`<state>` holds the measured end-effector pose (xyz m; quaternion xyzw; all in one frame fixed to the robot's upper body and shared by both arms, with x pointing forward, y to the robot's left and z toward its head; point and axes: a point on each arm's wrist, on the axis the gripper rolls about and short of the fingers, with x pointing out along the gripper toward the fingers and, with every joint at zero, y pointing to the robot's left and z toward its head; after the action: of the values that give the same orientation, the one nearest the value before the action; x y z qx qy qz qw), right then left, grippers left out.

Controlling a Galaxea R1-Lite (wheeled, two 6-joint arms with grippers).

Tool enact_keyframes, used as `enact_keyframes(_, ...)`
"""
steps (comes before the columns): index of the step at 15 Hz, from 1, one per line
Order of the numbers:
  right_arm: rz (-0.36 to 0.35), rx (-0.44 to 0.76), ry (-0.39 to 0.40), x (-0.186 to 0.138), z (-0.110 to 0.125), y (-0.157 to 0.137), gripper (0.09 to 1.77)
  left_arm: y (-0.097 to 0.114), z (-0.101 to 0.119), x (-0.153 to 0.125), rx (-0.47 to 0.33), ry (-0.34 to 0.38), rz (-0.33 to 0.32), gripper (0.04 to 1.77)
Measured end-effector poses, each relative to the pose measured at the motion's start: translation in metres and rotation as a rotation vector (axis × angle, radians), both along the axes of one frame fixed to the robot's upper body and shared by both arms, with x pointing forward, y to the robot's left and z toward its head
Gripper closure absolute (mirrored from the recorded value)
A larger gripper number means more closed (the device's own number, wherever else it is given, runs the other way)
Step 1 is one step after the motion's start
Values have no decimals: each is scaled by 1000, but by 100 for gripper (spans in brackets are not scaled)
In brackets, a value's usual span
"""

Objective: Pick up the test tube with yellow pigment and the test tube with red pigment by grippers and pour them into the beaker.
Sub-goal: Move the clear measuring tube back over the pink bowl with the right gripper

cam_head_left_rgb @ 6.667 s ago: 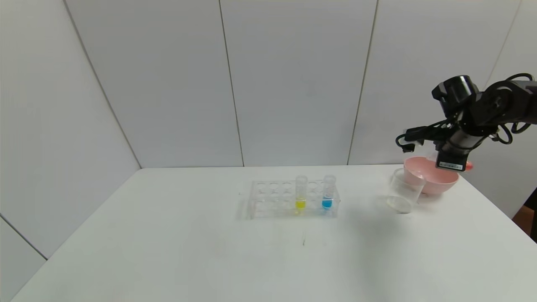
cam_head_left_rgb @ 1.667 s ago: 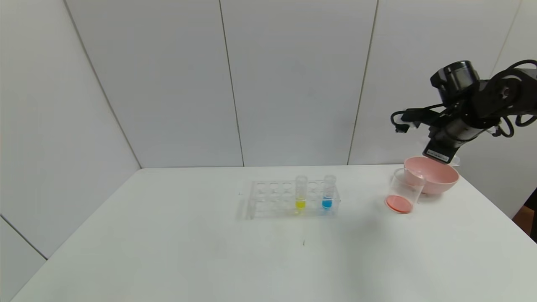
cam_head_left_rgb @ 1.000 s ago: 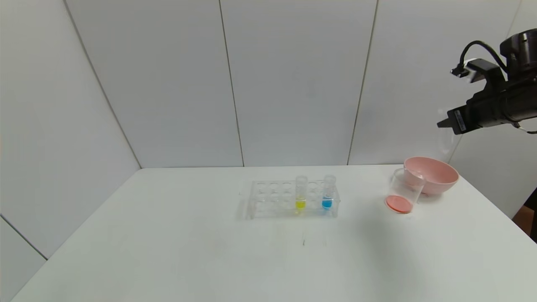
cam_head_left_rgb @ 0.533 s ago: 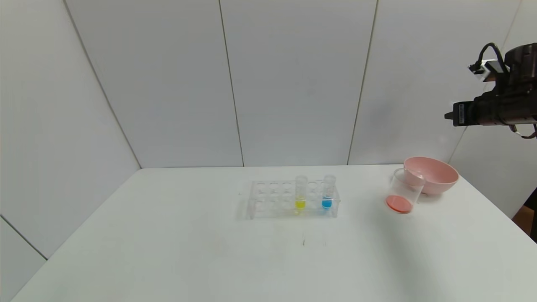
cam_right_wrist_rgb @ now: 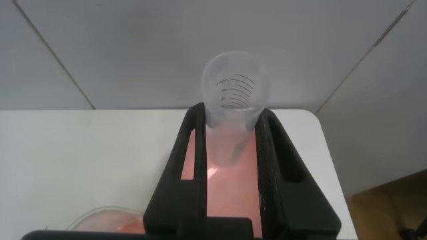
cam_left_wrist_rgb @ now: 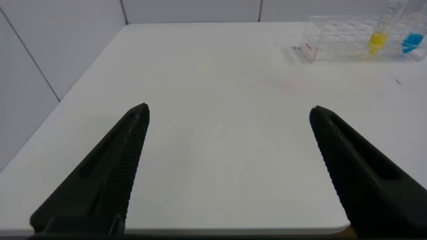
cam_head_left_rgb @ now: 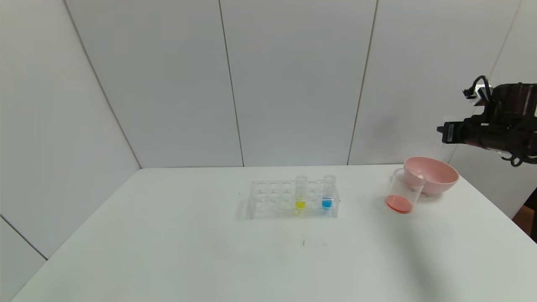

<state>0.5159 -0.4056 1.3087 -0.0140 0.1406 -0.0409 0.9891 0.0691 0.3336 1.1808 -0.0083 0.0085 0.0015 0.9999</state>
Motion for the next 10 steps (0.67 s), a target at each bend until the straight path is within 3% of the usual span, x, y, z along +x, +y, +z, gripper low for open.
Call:
enact_keyframes(4, -19, 12, 68, 3, -31, -9, 136, 0, 0, 0, 0, 0, 0, 9)
enact_keyframes(10, -32, 9, 42, 13, -55, -18, 136, 0, 0, 0, 0, 0, 0, 9)
